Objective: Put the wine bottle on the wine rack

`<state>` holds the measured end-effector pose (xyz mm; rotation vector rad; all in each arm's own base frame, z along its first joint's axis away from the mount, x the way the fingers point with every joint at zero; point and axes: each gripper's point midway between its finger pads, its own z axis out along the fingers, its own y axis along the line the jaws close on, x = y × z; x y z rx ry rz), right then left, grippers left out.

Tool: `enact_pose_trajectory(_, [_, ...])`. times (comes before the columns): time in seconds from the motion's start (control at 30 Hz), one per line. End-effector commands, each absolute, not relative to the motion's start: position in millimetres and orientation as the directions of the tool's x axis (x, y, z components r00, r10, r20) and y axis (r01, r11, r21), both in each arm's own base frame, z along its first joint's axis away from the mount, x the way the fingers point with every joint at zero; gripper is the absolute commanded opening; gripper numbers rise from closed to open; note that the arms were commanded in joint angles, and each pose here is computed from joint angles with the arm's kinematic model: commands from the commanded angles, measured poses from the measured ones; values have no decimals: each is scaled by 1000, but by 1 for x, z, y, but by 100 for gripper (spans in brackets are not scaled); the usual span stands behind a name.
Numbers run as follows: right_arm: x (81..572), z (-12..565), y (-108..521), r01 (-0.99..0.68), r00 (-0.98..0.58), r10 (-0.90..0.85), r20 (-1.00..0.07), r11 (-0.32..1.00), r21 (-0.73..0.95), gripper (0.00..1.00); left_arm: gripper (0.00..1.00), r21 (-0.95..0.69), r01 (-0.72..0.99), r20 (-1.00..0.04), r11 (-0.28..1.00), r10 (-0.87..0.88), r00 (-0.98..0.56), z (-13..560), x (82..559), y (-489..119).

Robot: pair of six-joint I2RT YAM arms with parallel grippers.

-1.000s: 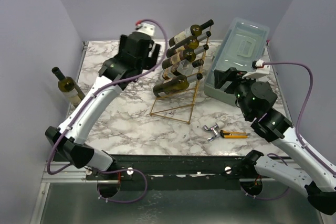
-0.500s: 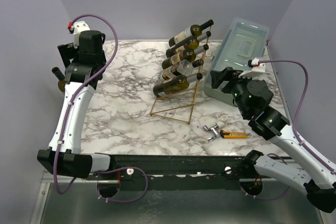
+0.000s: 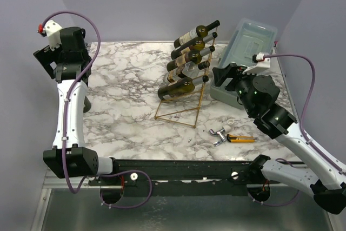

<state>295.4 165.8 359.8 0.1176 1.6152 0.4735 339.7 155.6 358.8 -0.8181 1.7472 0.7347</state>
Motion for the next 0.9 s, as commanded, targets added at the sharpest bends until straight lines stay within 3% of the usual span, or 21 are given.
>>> enact_pose_trajectory(0.0, [295,370,176,-242,-131,357,-925,893,379,84,99,31,-881,-972,473,-193,-137,365,329,181])
enact_pose_trajectory(0.23, [297,376,180,-251,-136,346,-928,894,371,84,98,-11,-902,-966,431,-237,-102,343,324,205])
enact_pose_trajectory(0.53, [296,378,183,-260,-145,358,-922,886,384,84,80,-6,-886,-953,464,-270,-135,319,343,211])
enact_pose_trajectory(0.77, [295,376,182,-260,-148,359,-921,885,387,84,78,6,-881,-939,474,-301,-169,289,347,211])
enact_pose_trajectory(0.87, [296,376,183,-261,-149,357,-922,885,385,84,71,27,-872,-932,489,-303,-199,277,351,210])
